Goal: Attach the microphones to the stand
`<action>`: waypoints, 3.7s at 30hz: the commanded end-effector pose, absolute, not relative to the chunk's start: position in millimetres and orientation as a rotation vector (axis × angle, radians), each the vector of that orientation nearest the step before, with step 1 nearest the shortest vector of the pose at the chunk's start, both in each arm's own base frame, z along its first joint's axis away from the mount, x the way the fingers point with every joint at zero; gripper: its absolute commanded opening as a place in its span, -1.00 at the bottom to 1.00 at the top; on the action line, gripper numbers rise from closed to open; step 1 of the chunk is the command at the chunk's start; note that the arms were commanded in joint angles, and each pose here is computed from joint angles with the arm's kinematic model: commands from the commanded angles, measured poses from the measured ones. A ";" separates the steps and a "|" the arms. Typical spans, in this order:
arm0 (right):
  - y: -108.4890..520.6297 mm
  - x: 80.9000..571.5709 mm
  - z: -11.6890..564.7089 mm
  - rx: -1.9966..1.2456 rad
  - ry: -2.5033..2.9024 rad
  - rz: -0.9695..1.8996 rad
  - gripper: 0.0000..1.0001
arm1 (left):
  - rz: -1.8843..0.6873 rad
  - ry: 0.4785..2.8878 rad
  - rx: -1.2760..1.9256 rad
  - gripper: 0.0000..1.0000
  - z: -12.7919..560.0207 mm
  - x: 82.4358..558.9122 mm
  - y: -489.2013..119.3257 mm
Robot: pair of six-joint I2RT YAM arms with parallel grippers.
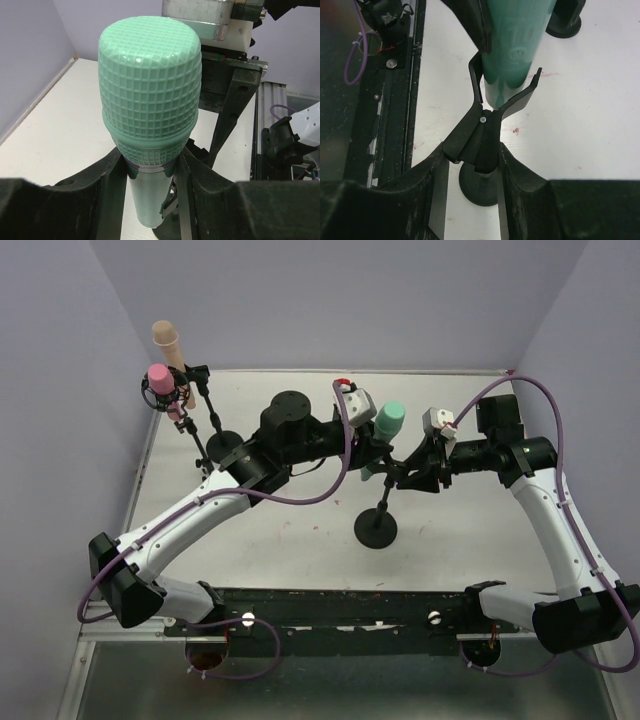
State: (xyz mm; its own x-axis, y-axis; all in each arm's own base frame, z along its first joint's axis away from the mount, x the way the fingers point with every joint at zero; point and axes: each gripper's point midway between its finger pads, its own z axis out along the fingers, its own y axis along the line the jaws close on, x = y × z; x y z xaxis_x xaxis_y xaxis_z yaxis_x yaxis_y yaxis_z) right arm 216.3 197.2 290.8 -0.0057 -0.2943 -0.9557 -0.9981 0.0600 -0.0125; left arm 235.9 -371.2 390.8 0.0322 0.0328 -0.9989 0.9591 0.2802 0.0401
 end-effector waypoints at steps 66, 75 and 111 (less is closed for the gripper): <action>196.4 224.7 208.9 -1.360 1.336 1.110 0.75 | -0.577 1.482 0.679 0.97 259.5 191.1 -183.1; 206.6 228.2 203.0 -1.368 1.349 1.168 0.47 | -0.565 1.460 0.649 0.97 253.3 192.4 -179.1; 219.4 224.0 207.1 -1.369 1.326 1.288 -0.73 | -0.564 1.445 0.647 0.97 260.3 192.0 -174.0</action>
State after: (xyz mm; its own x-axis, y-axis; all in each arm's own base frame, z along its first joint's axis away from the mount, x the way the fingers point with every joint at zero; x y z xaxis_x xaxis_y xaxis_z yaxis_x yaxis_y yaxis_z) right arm 226.8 214.8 189.8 -0.0729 -0.1888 -0.9793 -0.9933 -0.0748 0.0884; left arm 193.9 -176.2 244.6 0.0236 0.0552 -0.9982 0.7007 0.7113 0.0559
